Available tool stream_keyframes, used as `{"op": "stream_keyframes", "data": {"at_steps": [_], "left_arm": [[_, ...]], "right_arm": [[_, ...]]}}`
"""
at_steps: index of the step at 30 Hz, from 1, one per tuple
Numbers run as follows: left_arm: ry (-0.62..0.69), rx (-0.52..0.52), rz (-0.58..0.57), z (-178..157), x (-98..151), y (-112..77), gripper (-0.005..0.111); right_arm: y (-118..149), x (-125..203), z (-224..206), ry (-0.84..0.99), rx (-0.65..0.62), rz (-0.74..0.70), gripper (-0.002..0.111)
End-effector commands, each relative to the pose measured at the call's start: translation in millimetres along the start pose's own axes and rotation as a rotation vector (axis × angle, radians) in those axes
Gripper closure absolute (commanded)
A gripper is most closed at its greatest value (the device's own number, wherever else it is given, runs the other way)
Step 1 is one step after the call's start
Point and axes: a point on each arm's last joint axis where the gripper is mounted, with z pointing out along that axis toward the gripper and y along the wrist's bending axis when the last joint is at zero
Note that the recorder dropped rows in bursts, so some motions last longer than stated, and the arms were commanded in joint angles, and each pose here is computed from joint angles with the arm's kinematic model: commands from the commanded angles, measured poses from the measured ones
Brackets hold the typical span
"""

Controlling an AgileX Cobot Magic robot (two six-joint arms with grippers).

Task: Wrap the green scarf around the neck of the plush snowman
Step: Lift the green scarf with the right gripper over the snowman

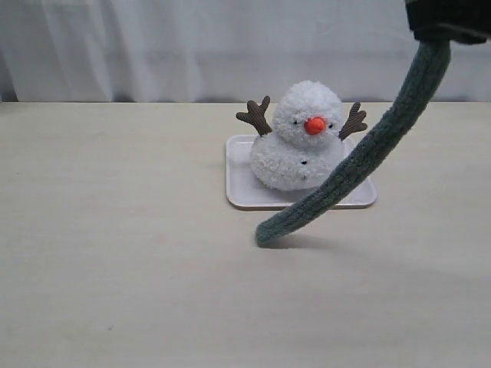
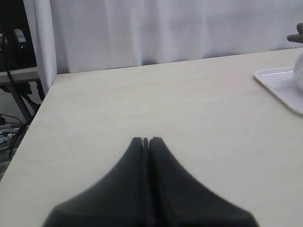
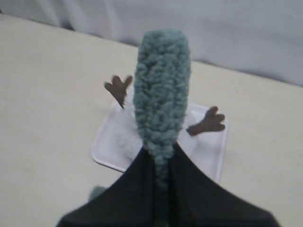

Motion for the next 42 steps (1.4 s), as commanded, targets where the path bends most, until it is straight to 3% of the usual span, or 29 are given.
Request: {"op": "stream_keyframes", "data": {"at_steps": [1,4,7,12,17,28,35,42], "left_arm": [[-0.012,-0.001,-0.005,0.0,-0.5,0.0,0.107],[-0.012,-0.001,-0.005,0.0,-0.5,0.0,0.107],[-0.012,-0.001,-0.005,0.0,-0.5,0.0,0.107],[-0.012,-0.001,-0.005,0.0,-0.5,0.0,0.107],[-0.012,-0.001,-0.005,0.0,-0.5,0.0,0.107],[-0.012,-0.001,-0.005,0.0,-0.5,0.0,0.107],[-0.012,-0.001,-0.005,0.0,-0.5,0.0,0.107],[-0.012,-0.001,-0.005,0.0,-0.5,0.0,0.107]], "right_arm": [[22.3,-6.2,-54.5,-0.187,-0.088,-0.002,0.104],[42.1,-11.5,-93.5,-0.368,-0.212,0.017,0.104],[52.6,-15.9,-102.5,-0.445,-0.281,0.024,0.104],[62.3,-26.3,-60.3,-0.416,-0.292,0.013,0.104],[63.1,-34.1,11.2,-0.381,-0.226,-0.023,0.104],[58.6,-31.3,111.7,-0.427,-0.09,-0.059,0.104],[53.8,-32.6,139.5,-0.522,-0.032,0.017,0.104],[60.3,-47.1,129.1,-0.562,-0.107,0.202,0.104]]}}
